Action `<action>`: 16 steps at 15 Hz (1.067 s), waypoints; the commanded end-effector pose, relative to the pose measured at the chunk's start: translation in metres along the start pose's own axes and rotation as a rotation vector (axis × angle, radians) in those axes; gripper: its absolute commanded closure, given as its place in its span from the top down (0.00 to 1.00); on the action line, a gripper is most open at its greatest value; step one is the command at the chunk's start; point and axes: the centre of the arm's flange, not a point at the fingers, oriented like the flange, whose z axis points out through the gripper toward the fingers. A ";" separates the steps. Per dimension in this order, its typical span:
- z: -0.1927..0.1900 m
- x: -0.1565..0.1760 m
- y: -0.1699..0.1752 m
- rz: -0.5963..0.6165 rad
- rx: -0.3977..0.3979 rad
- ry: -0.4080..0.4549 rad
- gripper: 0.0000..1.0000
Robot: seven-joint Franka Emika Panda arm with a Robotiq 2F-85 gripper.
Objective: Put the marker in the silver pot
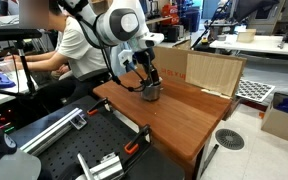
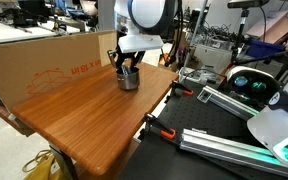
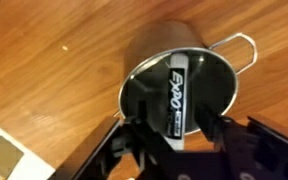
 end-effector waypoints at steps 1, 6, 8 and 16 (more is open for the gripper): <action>0.003 0.008 -0.004 -0.020 -0.005 -0.026 0.88; -0.001 0.003 -0.005 -0.041 0.001 -0.010 0.96; -0.005 0.000 -0.004 -0.051 0.010 -0.001 0.96; -0.031 -0.007 0.002 -0.069 0.112 0.094 0.36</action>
